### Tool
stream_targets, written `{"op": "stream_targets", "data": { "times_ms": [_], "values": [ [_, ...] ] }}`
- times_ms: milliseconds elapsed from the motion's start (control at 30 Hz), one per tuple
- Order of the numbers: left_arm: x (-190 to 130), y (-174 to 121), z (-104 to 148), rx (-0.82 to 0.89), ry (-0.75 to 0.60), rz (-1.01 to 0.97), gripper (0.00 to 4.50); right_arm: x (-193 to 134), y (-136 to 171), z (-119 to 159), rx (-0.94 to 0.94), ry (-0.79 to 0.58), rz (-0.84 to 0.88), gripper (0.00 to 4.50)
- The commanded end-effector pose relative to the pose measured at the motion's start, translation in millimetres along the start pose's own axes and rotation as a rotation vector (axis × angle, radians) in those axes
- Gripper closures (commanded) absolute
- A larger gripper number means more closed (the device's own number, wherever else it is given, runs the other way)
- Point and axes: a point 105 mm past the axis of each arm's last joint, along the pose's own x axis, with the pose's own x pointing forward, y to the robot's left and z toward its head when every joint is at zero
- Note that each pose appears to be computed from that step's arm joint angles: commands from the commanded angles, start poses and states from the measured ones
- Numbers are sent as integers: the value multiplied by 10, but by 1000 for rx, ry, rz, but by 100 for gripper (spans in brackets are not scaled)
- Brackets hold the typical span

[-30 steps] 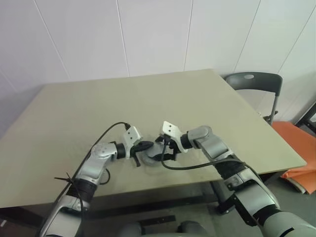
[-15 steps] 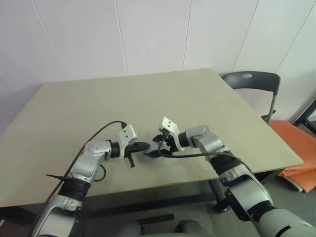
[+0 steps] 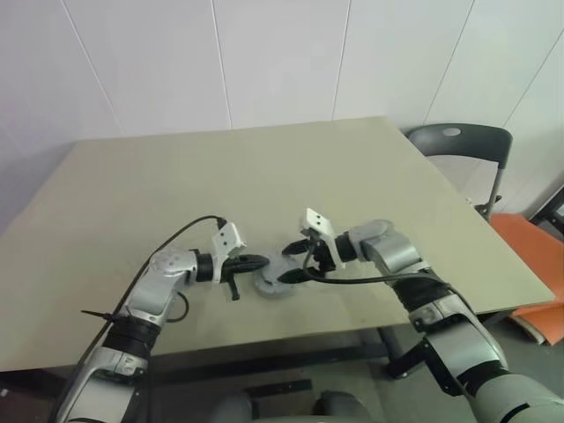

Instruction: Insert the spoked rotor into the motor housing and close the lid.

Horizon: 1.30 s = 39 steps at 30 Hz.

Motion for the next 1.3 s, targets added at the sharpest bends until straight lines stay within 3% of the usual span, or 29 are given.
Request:
{"op": "stream_targets", "data": {
  "times_ms": [33,233,700,800,1167,1300],
  "values": [
    [-22,-69,-433,-101,147,-7,450,9,72,27,-37,13,43,1],
    [-44,-114,-430,-106,150,-41,450,-54,-256,250,41,-107,-139,1],
    [-134,-160,-360,-91,157,-111,450,-275,-528,308,235,-177,-277,1],
    [-147,-156,-360,-73,166,-114,450,-282,-505,183,327,-93,-260,1],
    [-137,-143,-335,-47,162,-111,450,-282,-5,18,641,3,30,1],
    [-123,-149,-323,-42,159,-114,450,-157,80,-101,742,65,22,1]
  ]
}}
